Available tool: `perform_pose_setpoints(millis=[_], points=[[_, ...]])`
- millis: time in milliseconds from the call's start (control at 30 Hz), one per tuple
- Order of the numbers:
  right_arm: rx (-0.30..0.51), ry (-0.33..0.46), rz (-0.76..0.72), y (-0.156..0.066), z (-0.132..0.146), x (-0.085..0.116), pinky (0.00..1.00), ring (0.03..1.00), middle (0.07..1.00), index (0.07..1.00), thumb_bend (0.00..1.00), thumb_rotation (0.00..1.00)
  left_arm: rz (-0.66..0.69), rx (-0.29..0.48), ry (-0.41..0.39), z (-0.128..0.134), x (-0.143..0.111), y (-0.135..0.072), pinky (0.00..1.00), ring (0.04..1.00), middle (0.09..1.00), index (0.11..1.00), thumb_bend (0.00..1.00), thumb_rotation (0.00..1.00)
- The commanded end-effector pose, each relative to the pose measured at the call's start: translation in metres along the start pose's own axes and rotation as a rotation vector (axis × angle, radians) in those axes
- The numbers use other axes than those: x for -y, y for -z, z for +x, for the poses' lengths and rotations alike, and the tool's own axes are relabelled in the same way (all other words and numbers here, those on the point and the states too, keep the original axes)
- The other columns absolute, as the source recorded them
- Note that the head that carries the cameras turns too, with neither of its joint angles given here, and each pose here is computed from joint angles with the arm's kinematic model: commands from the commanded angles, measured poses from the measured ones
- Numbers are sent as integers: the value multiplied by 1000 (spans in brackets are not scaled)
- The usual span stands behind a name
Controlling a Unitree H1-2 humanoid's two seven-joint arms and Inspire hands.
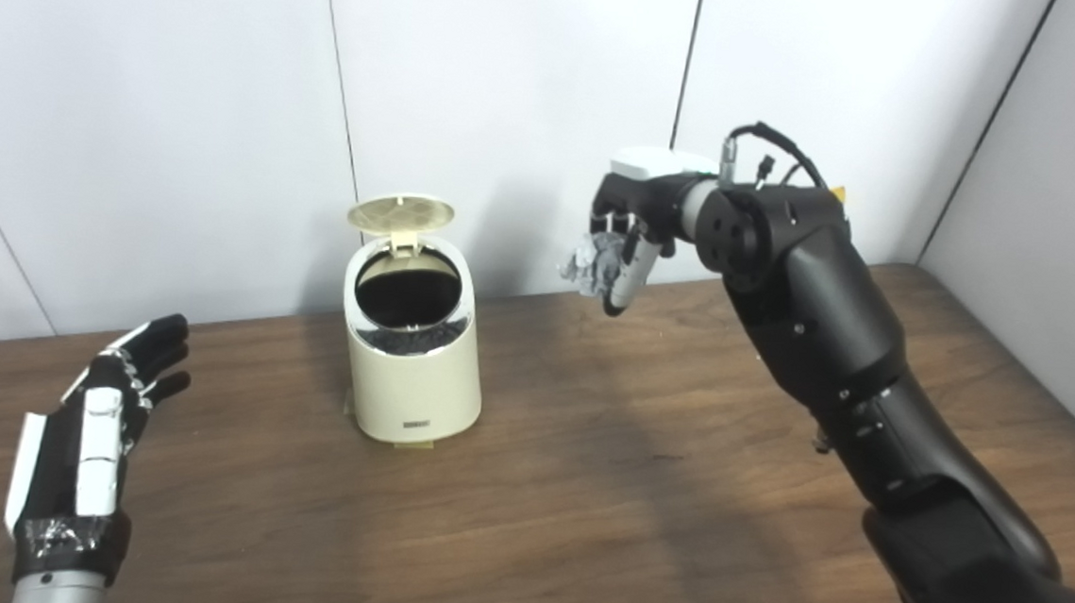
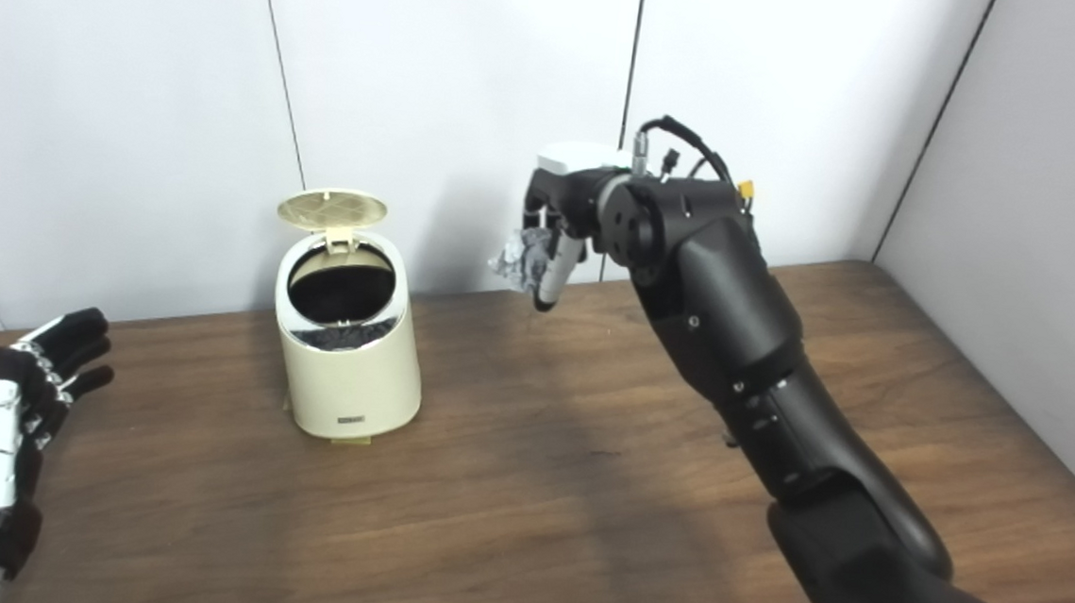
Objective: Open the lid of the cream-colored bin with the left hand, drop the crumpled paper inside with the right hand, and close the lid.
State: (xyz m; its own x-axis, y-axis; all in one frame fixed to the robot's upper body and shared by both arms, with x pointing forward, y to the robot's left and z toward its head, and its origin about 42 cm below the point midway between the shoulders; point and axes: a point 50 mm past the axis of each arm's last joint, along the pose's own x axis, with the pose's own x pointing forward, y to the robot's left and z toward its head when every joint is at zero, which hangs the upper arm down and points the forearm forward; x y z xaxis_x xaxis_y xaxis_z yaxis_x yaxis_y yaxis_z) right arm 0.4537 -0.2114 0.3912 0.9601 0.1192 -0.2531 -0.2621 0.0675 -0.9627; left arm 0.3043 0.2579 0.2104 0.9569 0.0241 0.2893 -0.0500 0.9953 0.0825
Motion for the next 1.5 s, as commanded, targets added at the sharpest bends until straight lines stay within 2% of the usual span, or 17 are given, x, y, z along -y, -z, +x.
perform_pose_setpoints(millis=[0,100,167,267,500,567,733,967,1067,1467], points=[[48,118,-4,-11,-13,39,424,510,497,475,529,0,8,81,-2,11,3,-14,840,870,851,822,590,980],[68,121,-8,-19,-12,40,497,553,492,476,530,0,1,78,-13,10,4,-13,821,858,841,811,591,963],[72,116,-1,-23,-11,41,402,466,514,458,527,0,1,76,-19,9,6,-13,811,854,838,810,586,963],[89,104,8,-30,-9,43,361,428,508,457,528,0,-14,76,-19,8,9,-13,811,855,839,812,579,957],[141,94,9,-44,-4,44,372,432,512,456,527,0,-16,68,-22,5,14,-10,856,886,859,835,581,960],[148,93,-10,-50,-3,45,360,424,510,458,527,0,-19,65,-16,4,17,-9,860,901,872,850,564,971],[175,86,-16,-57,-2,45,408,460,525,448,525,0,-16,58,-12,2,20,-5,890,907,884,864,512,990],[208,86,-22,-65,3,39,397,464,523,450,525,0,1,54,-19,1,25,2,868,891,872,857,483,994],[209,86,-30,-69,6,37,398,461,526,452,525,0,6,49,-20,1,25,4,865,883,871,855,506,985],[247,72,7,-84,17,30,301,367,463,488,530,0,25,51,-26,-2,30,6,864,880,873,862,508,1000]])
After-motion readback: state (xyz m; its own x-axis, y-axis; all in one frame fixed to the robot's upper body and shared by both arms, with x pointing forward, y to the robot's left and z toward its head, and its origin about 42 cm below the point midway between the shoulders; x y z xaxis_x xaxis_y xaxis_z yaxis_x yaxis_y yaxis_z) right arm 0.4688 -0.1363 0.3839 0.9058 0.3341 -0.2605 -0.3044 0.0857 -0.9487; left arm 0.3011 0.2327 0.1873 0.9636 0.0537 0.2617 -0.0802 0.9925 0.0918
